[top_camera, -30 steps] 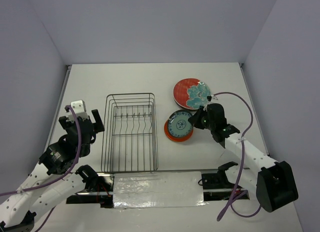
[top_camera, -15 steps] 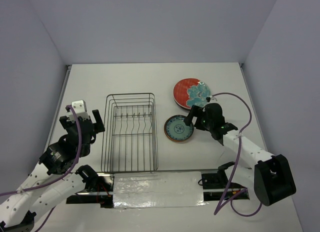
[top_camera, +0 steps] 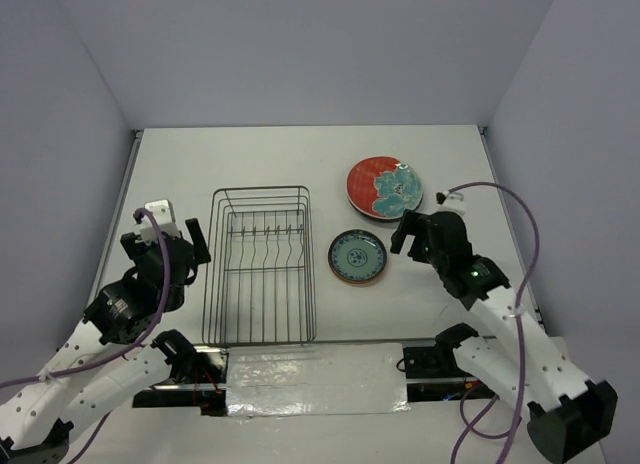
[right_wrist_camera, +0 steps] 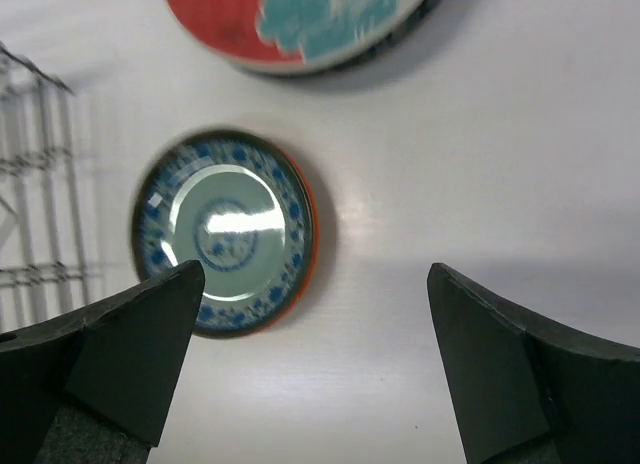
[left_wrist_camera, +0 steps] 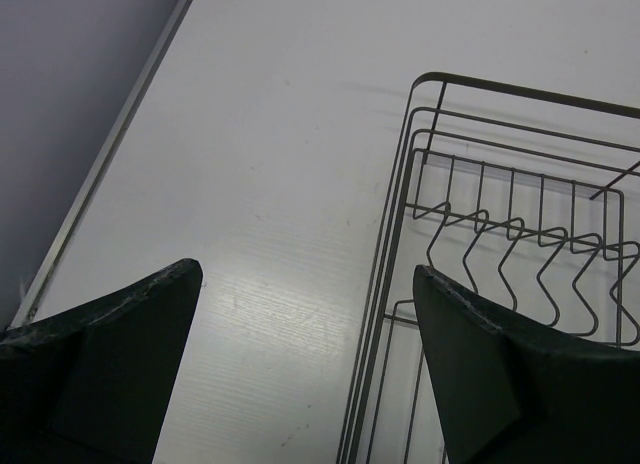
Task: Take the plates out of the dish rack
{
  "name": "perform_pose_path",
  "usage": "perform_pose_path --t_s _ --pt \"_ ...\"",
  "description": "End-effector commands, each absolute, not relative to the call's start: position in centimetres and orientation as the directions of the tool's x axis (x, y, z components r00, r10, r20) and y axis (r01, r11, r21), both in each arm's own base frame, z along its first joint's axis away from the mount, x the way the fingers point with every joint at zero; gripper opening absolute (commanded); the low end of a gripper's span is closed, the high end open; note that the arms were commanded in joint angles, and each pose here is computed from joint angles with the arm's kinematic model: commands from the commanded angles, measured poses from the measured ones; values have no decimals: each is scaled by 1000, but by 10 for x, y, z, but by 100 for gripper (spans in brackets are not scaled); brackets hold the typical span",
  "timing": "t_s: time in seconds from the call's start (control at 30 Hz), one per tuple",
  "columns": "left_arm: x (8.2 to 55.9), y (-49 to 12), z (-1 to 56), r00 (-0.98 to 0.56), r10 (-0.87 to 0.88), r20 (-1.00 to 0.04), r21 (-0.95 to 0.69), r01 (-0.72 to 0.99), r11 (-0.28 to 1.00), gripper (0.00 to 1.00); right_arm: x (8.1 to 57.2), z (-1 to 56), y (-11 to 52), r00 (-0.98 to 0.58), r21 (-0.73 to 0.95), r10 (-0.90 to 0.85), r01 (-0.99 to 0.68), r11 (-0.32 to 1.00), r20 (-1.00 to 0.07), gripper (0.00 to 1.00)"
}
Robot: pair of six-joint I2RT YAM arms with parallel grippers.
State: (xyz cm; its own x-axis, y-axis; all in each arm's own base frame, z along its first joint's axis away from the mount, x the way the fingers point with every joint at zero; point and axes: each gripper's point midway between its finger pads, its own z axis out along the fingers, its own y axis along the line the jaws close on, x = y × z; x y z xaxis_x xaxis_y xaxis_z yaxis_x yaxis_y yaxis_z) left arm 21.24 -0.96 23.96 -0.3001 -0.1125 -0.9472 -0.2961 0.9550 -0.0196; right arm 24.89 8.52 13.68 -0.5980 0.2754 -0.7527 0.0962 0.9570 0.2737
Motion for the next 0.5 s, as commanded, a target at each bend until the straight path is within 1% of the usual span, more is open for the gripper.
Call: perform_pose_path --t_s 0.0,0.03,0.07,0.1,0.13,0.17,0.2,0.27,0.33,0.4,0.47 --pt "213 0 249 -259 -180 -949 -73 -376 924 100 239 199 57 -480 226 266 141 964 -836 100" --pt "212 6 250 -250 -195 -948 -83 -399 913 99 236 213 52 -455 230 275 151 961 -847 100" --pt "214 4 250 -247 -215 -945 -107 -389 915 100 233 225 49 -436 228 268 144 963 -859 100" --pt "214 4 251 -241 -219 -945 -116 -380 918 100 225 249 43 -403 219 252 128 967 -880 100" --pt "215 6 257 -208 -245 -947 -153 -376 914 99 221 261 38 -391 209 244 131 969 -887 100" --pt "215 3 256 -213 -243 -947 -158 -351 923 99 216 287 33 -352 202 232 120 972 -907 100" --pt "214 4 259 -201 -247 -948 -168 -345 923 100 206 287 27 -381 171 208 129 977 -901 100" --pt "209 10 264 -176 -248 -953 -174 -354 919 100 194 311 10 -342 152 206 177 972 -917 100" --pt "202 19 268 -152 -244 -958 -173 -374 911 100 180 317 -8 -332 121 195 231 965 -923 100" --pt "195 28 274 -112 -256 -960 -192 -401 895 99 167 328 -18 -284 118 185 236 965 -941 100" --pt "191 33 278 -84 -262 -961 -207 -405 890 100 156 333 -22 -242 118 167 204 972 -956 100"
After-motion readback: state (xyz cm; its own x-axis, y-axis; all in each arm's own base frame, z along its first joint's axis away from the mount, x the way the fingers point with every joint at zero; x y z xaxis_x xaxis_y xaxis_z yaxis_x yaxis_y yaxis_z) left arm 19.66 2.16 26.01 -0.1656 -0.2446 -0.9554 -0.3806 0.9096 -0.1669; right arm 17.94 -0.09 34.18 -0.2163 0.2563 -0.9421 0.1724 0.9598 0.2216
